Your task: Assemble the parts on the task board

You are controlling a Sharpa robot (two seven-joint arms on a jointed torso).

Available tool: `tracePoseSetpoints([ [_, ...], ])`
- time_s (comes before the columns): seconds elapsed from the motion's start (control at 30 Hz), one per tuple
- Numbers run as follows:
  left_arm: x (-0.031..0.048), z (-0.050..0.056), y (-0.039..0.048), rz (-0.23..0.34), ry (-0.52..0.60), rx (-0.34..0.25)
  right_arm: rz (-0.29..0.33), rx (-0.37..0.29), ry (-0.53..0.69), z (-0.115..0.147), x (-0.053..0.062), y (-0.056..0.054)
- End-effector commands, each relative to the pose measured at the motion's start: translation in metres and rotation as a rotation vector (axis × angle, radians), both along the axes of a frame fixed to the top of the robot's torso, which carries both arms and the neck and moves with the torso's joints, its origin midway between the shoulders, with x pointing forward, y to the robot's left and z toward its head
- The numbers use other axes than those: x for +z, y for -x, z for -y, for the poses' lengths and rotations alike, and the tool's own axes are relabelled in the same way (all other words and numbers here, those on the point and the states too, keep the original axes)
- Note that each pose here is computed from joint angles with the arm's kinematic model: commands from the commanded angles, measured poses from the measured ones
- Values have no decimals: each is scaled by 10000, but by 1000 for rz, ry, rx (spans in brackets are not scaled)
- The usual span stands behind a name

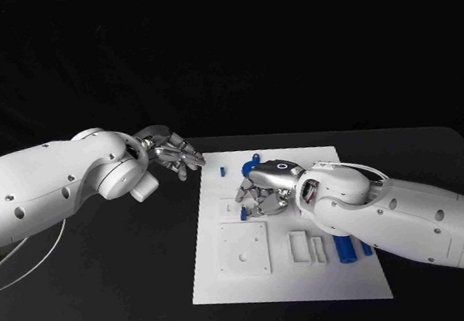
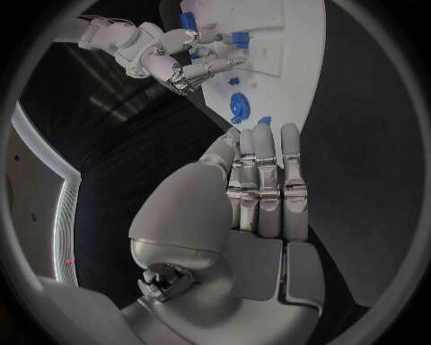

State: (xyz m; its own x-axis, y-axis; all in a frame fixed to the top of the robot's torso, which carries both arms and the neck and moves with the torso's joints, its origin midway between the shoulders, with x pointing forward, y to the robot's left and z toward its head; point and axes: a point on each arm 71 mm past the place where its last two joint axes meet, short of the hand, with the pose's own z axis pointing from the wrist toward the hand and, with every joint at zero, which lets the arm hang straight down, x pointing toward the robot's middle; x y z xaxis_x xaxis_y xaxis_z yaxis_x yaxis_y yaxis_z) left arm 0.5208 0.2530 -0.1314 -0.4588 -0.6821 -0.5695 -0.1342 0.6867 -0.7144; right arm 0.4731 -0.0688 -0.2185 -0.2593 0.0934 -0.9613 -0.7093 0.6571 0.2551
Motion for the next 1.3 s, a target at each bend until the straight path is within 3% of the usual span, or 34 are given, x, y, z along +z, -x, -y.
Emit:
tracePoseSetpoints([
  [0.03,3,3,0,-9,7,-5,-33,34,28,-16,-29,28],
  [0.43,0,2,-1,-13,8,-6,-43,61,33,-39,-32,51],
  [1.3,-11,-11,-3,-26,2,-8,-28,53,13,-52,-20,40],
])
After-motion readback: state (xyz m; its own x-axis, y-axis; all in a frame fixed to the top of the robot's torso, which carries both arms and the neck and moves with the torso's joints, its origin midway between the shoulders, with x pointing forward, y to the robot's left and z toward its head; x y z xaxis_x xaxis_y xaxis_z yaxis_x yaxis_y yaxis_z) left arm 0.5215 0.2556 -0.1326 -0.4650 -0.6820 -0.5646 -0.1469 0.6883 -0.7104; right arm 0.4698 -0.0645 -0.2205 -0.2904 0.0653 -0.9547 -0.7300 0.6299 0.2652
